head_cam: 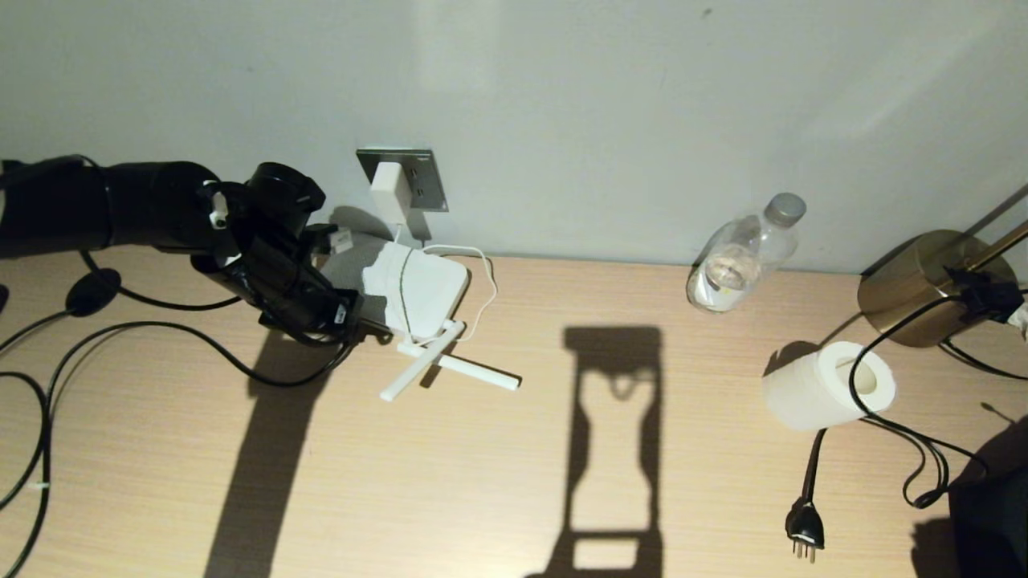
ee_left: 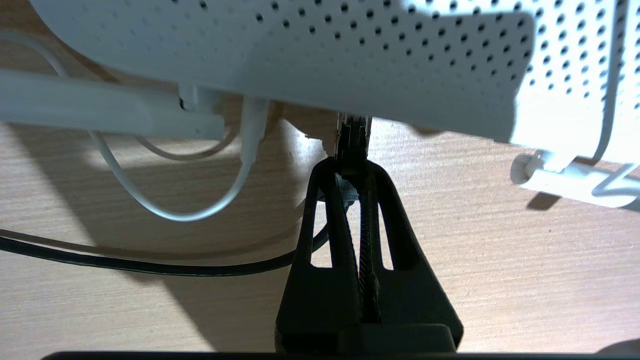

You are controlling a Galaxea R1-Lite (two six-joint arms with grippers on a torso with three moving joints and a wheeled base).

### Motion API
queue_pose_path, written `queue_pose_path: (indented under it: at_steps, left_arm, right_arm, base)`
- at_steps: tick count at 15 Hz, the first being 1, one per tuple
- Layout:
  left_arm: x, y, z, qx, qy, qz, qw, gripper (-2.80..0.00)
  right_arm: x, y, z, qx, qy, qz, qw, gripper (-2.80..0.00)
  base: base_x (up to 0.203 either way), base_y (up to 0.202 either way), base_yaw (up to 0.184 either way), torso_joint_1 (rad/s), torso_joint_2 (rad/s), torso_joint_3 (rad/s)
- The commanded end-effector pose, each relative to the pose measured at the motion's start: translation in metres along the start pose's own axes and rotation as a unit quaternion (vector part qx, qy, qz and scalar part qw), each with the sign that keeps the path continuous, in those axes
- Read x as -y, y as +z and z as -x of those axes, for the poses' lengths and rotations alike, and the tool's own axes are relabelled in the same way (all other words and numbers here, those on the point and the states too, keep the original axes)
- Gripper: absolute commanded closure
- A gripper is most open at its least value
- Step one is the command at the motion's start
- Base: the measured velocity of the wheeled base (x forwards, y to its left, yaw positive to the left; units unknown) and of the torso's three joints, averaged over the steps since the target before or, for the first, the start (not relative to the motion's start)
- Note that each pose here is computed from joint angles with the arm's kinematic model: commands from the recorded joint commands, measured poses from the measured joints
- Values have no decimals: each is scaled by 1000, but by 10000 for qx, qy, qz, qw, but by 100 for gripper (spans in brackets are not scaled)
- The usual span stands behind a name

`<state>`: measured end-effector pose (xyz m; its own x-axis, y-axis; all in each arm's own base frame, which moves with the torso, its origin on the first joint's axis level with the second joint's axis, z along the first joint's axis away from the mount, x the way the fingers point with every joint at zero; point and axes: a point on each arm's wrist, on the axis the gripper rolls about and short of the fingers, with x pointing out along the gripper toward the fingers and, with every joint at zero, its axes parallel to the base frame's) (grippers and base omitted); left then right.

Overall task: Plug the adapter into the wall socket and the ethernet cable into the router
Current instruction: Plug cable into router interface

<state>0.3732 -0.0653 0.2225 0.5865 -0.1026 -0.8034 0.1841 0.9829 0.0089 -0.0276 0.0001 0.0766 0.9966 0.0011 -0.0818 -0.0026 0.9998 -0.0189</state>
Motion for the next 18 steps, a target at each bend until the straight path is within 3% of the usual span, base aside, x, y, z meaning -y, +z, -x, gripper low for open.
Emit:
queue_pose_path:
  at_steps: [1, 5, 15, 18]
  left_arm:
    - [0, 3, -2, 10, 0, 57, 10000, 0]
    - [0, 5, -2, 62, 0, 65, 10000, 0]
    - [1, 4, 1, 30, 84, 602, 9981, 0]
    - [2, 5, 3, 49, 79, 639, 9979, 0]
  right_arm:
    - [0, 0, 0, -5, 2, 4, 10000, 0]
    - [0, 0, 0, -12, 3, 4, 10000, 0]
    - [0, 0, 0, -5, 2, 4, 10000, 0]
    - [0, 0, 0, -11, 3, 4, 10000, 0]
  base:
    - [0, 0, 0, 0, 0, 0]
    - [0, 0, 0, 0, 0, 0]
    - [0, 0, 0, 0, 0, 0]
    - [0, 0, 0, 0, 0, 0]
